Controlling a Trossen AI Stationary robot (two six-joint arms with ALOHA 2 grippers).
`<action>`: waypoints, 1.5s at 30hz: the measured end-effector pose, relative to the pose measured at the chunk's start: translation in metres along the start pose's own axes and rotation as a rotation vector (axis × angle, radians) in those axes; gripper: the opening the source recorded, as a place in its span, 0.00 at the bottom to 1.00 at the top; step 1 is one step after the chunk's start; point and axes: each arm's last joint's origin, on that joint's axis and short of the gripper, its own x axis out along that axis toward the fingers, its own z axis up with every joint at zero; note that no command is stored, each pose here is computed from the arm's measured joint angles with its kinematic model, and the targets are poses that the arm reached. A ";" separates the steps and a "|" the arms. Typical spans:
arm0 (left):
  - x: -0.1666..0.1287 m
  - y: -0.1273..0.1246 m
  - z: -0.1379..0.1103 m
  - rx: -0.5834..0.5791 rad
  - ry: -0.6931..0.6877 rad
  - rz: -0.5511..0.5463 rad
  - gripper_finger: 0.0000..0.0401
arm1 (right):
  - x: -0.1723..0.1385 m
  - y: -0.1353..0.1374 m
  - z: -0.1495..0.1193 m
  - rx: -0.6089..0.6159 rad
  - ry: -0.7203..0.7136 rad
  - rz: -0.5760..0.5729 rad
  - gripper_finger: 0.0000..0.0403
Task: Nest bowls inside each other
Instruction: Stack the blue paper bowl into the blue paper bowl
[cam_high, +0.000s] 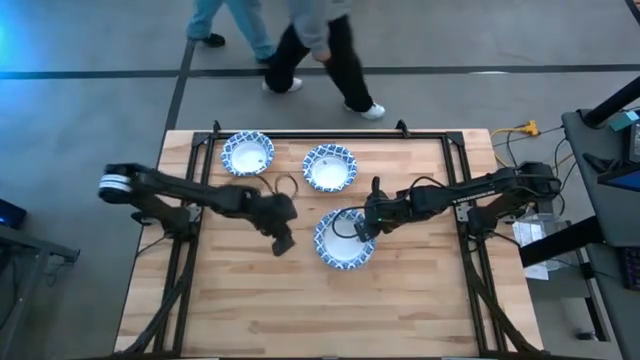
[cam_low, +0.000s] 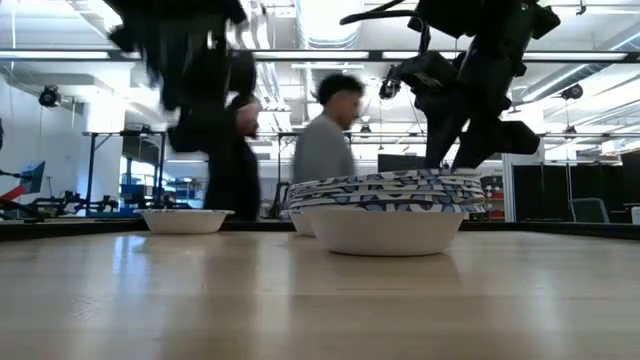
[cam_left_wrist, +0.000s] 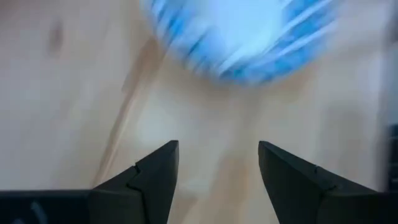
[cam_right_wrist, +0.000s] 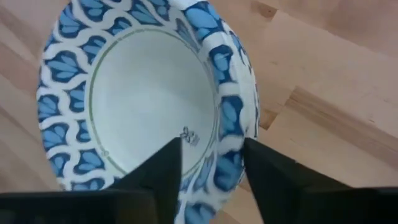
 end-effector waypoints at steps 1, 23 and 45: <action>-0.012 -0.005 0.005 0.009 -0.044 -0.025 0.51 | -0.002 0.000 0.000 -0.005 -0.003 0.005 0.43; -0.232 -0.020 -0.018 -0.102 -1.123 -0.141 0.51 | -0.080 -0.005 0.004 -0.125 -0.287 0.139 0.54; -0.063 0.038 -0.015 0.551 -0.121 0.995 0.51 | -0.075 -0.019 0.004 -0.365 -0.340 -0.100 0.54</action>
